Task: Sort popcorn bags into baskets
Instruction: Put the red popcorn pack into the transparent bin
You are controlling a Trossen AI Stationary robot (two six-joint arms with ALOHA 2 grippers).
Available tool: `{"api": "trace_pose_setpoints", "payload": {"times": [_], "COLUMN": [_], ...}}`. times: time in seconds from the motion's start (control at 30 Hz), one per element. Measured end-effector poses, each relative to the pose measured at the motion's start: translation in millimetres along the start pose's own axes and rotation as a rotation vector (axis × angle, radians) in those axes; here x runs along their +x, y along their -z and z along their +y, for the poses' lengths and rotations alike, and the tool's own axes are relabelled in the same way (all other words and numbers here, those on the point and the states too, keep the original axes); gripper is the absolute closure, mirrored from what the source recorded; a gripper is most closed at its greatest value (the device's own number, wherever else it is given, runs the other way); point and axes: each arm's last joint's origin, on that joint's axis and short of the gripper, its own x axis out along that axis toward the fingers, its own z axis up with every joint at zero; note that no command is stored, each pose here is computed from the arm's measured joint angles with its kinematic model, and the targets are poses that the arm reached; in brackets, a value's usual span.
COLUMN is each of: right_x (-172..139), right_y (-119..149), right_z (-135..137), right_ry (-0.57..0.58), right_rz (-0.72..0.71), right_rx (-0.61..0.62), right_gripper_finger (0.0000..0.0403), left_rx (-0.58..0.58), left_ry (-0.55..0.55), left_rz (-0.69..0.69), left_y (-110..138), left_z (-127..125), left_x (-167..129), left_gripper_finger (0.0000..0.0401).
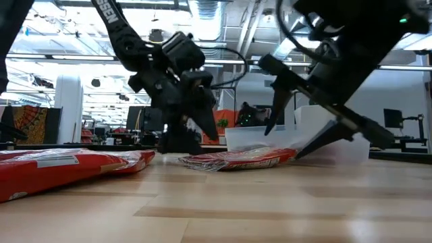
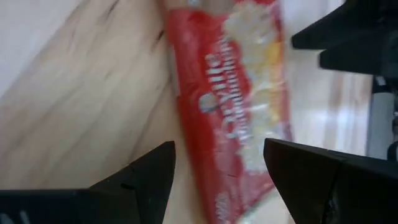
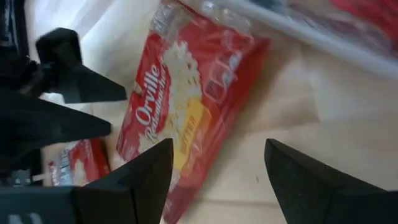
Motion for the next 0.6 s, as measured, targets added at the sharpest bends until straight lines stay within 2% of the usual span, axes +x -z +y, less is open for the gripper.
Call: {"api": "trace_pose_setpoints", "payload": {"times": [0.17, 0.33, 0.6], "right_x": [13.9, 20.9, 32.7], "right_y": [-13.5, -22.5, -18.7], "right_z": [12.1, 17.7, 15.2], "right_ry": [0.024, 0.027, 0.047], "right_rz": [0.031, 0.015, 0.064], "right_rx": [-0.052, -0.040, -0.023], "right_gripper_finger": [0.0128, 0.0128, 0.0129], "left_rx": [-0.023, -0.029, -0.038], "left_ry": [0.006, 0.003, 0.001], "left_rz": [0.034, 0.047, 0.053], "left_y": [4.2, 6.6, 9.2], "left_z": [10.0, 10.4, 8.3], "left_x": [11.4, 14.1, 15.7], "left_gripper_finger": [0.0168, 0.0168, 0.0168]}}
